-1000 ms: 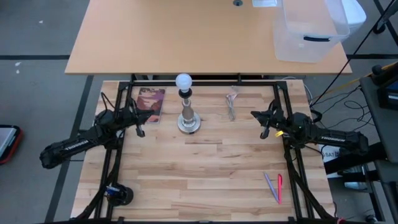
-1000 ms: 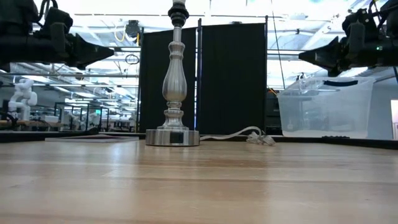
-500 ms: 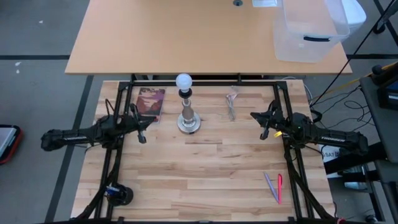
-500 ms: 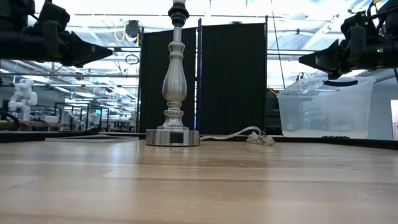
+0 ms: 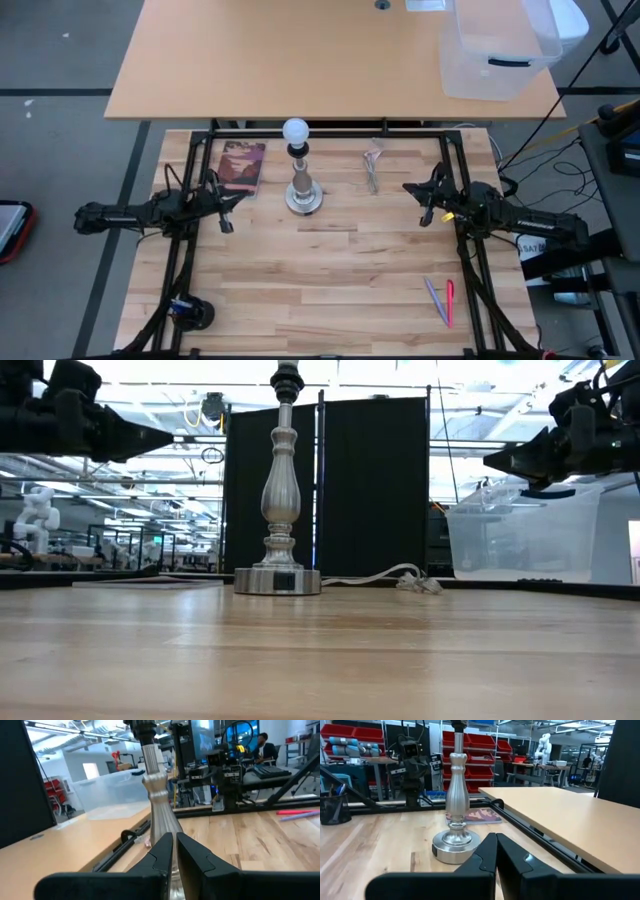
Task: Screw lightbulb
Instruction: Return to Home Position
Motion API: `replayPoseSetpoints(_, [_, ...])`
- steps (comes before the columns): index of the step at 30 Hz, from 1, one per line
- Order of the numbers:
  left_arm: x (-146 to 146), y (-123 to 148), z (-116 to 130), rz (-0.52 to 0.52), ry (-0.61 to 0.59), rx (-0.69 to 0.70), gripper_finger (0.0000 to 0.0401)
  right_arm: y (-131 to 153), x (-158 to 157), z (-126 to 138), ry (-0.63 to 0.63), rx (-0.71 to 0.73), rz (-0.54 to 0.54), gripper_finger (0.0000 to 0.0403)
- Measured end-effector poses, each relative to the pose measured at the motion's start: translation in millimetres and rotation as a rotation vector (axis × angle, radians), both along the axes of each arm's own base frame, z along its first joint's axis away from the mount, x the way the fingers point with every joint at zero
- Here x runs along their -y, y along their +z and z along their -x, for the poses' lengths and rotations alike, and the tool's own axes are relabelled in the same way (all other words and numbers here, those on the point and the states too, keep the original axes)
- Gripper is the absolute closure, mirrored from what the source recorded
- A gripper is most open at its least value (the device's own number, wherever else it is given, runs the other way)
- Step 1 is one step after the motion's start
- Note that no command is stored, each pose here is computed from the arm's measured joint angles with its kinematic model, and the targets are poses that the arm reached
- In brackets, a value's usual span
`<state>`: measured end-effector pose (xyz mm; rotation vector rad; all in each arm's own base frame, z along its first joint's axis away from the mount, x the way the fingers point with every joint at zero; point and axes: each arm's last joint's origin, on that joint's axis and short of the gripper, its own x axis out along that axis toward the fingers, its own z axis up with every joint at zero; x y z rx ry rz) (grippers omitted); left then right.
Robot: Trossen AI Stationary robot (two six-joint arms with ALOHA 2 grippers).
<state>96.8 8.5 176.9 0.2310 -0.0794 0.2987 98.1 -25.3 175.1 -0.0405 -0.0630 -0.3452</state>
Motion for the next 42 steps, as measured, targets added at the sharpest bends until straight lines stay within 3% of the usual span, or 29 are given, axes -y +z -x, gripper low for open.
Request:
replayPoseSetpoints(16, [-0.3,-3.1,1.1,0.007,0.015,-0.026,0.0372,-2.6,-0.9,4.6,-0.004,-0.017,-0.002,0.0403])
replayPoseSetpoints(22, [-2.0,-4.3,1.5,0.050,0.072,-0.025,0.0372,-2.7,-0.9,4.6,0.002,0.010,-0.078,0.0403])
replayPoseSetpoints(42, [-2.2,-5.7,1.0,0.060,0.078,-0.039,0.0372,-3.0,-0.9,4.5,0.003,0.006,-0.079,0.0403])
